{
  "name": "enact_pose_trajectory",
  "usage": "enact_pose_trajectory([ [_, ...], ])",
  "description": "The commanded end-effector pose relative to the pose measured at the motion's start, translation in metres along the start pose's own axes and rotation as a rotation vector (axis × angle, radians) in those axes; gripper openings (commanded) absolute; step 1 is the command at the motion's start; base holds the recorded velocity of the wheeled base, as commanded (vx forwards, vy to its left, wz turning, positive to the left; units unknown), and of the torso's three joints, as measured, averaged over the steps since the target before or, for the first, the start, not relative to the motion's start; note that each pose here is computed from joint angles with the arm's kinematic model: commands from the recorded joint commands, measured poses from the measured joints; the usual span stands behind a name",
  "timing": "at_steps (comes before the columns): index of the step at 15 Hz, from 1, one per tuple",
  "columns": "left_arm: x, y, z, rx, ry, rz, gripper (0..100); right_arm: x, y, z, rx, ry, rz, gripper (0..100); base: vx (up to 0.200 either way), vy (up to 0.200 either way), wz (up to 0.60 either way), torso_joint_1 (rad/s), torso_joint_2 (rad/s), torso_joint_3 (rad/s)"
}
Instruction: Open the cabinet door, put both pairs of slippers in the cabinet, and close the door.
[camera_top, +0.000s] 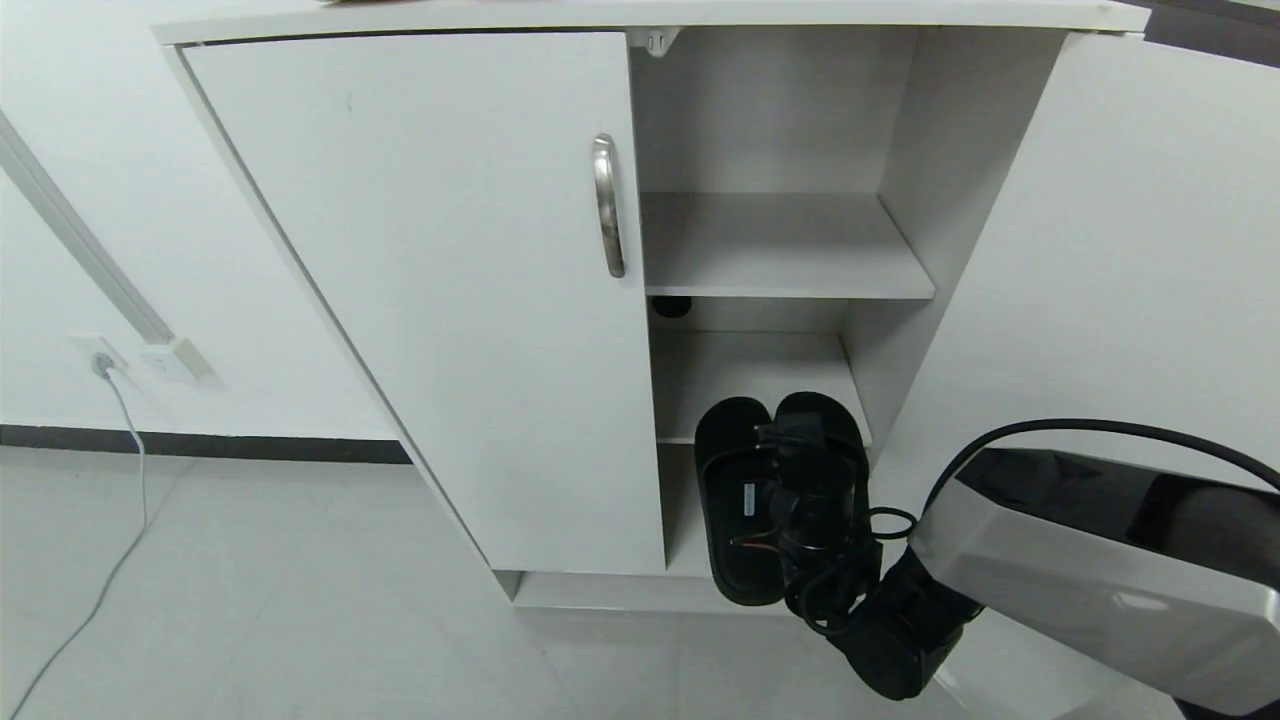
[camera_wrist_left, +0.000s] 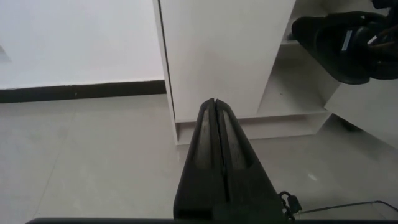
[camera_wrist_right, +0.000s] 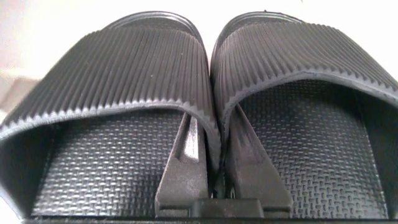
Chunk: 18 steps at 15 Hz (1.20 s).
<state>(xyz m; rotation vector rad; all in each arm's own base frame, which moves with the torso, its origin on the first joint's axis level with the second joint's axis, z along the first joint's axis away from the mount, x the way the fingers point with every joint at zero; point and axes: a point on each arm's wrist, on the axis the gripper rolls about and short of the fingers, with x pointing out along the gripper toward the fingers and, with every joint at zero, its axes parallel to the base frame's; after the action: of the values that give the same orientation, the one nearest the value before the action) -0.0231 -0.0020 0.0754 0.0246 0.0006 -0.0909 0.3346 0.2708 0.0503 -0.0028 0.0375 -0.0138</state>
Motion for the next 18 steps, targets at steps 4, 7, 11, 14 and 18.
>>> enact_pose_trajectory([
  [4,0.000,0.000,0.000,-0.002,0.001,0.000,0,0.003,0.002,0.003,0.008,-0.009,0.003,0,0.150,0.000,0.00,-0.001,0.00,-0.001],
  [7,0.000,0.000,0.000,-0.002,0.001,0.000,0,0.033,0.000,-0.003,0.024,-0.018,-0.038,0,0.000,0.000,0.00,0.000,0.00,0.000],
  [11,0.000,0.000,0.000,-0.002,0.001,0.000,0,0.067,-0.003,-0.008,0.027,-0.014,-0.054,0,0.000,0.000,0.00,0.000,0.00,0.000],
  [14,0.000,0.000,0.000,-0.002,0.001,0.000,0,0.086,-0.002,-0.006,0.021,-0.003,-0.053,0,0.000,0.000,0.00,0.000,0.00,0.000],
  [18,0.000,0.000,0.000,-0.002,0.001,0.000,0,0.109,-0.008,0.004,0.024,-0.004,-0.039,0,0.000,0.000,0.00,0.000,0.00,0.000],
])
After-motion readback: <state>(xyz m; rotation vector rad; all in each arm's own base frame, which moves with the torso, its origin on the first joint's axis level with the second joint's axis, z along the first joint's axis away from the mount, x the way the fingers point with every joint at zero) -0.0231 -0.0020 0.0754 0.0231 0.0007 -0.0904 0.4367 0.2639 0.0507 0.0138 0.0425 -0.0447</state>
